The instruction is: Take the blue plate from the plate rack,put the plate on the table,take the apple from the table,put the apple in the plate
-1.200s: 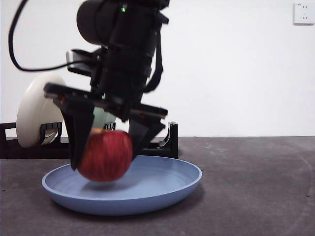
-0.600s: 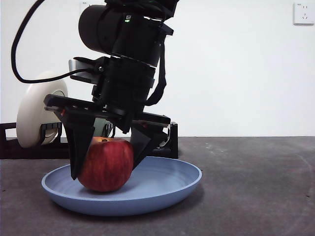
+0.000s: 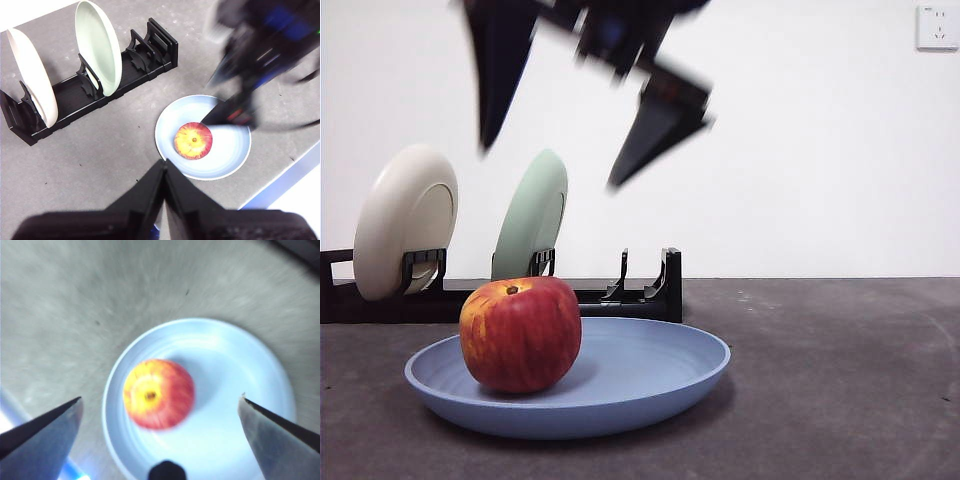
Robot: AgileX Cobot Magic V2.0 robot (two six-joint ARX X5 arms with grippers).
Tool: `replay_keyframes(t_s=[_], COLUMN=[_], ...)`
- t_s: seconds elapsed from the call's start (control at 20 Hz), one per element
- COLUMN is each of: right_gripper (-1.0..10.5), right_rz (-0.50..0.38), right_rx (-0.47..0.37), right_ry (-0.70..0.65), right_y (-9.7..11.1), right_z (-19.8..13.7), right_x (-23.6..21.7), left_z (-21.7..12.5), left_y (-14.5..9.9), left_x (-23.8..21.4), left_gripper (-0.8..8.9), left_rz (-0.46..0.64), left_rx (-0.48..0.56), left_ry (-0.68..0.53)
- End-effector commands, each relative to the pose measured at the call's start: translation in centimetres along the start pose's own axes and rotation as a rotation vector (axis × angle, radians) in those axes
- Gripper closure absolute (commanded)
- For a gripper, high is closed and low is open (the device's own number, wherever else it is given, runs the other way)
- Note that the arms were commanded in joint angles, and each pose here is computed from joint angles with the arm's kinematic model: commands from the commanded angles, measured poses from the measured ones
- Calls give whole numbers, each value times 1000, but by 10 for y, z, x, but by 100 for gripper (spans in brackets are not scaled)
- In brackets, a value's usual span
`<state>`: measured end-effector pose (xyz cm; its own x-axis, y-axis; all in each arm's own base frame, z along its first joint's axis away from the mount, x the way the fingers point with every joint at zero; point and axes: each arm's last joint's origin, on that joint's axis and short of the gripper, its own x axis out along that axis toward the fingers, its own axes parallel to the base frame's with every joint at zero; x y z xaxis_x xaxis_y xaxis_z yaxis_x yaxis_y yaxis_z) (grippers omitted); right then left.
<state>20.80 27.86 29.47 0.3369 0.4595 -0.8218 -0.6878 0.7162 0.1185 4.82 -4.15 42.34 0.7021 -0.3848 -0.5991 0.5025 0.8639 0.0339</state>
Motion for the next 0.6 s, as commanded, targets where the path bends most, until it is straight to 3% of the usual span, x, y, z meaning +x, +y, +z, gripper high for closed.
replay_keyframes(t_s=[0.05,0.15,0.2,0.3,0.6], right_gripper=[494,863,963,949,946], right_rz=[-41,-130,-183,-235,-216], right_rx=[-2,4,9,19,42], right_ry=[-71,-127,-158,-213,-306], right_y=[-2,-7,-11,-15,-21], right_z=[-7,-19,-26,-40,-68], right_x=[-49,-92,-112,-146,-195], left_z=[0,0,0,0,4], left_y=[0,0,0,0,-2], left_x=[0,0,0,0,6], left_gripper=[817,817,817,817,817], left_rz=[4,4,5,5,8], left_rx=[8,8,8,8,14], left_ry=[-4,-4,-4,-4,19])
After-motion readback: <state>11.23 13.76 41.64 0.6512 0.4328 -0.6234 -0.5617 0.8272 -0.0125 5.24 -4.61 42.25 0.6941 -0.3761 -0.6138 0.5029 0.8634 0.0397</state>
